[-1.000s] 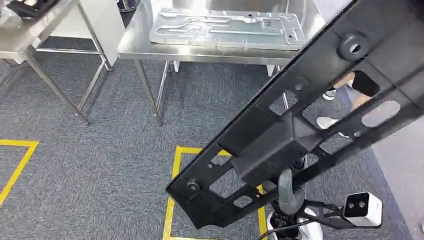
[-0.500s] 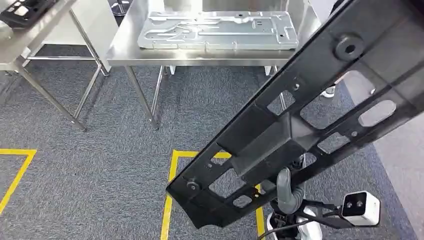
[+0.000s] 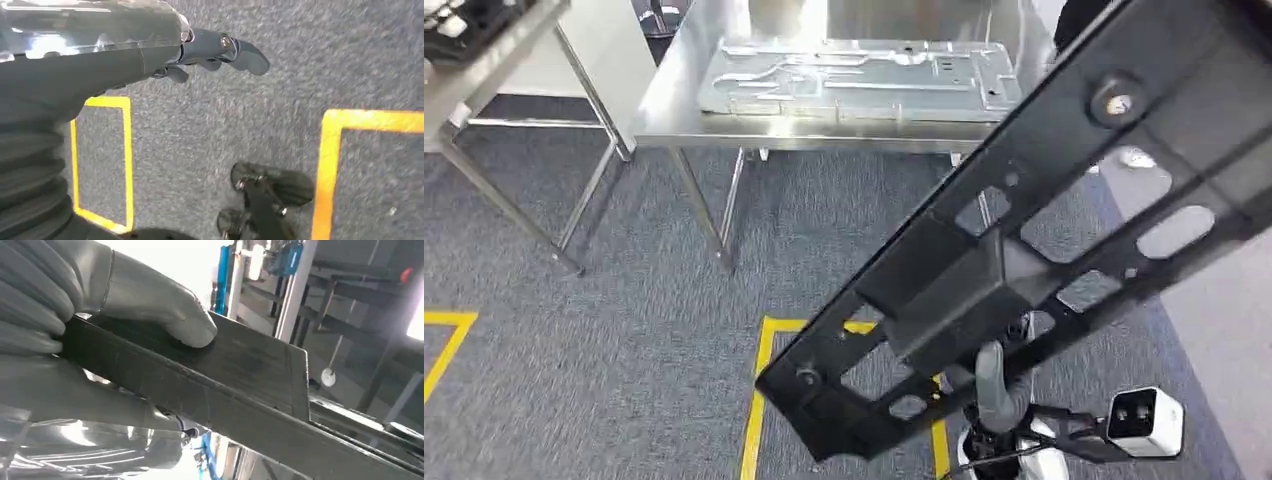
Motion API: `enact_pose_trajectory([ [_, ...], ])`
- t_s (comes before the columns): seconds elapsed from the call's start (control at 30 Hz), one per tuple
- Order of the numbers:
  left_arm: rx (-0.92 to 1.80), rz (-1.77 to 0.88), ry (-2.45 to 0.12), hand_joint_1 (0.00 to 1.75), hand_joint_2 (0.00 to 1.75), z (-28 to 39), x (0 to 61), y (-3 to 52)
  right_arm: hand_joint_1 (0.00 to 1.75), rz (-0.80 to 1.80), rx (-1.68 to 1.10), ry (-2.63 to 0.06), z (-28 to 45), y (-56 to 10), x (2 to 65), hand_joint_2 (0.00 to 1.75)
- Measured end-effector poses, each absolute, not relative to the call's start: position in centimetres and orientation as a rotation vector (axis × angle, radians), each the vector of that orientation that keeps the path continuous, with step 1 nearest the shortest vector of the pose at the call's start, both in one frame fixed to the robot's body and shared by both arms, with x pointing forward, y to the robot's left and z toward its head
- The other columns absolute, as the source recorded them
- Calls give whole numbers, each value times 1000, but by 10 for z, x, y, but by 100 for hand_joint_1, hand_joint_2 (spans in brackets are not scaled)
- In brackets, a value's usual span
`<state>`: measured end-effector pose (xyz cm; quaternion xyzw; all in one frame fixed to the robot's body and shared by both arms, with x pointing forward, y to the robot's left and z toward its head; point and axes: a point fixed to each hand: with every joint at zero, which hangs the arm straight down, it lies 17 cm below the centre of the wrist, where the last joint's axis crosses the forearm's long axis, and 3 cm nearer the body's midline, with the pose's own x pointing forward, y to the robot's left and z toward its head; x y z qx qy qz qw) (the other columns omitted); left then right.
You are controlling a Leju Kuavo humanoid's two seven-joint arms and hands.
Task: Take the parts from the cabinet and place them on the table.
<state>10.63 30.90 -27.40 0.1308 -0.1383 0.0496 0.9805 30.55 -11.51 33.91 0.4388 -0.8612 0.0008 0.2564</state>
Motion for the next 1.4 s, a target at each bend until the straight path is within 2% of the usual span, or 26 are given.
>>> enact_pose_trajectory([
  [1.4, 259, 106, -262, 0, 175, -275, 100, 308, 175, 9, 1194, -2343, 342, -115, 300, 175],
])
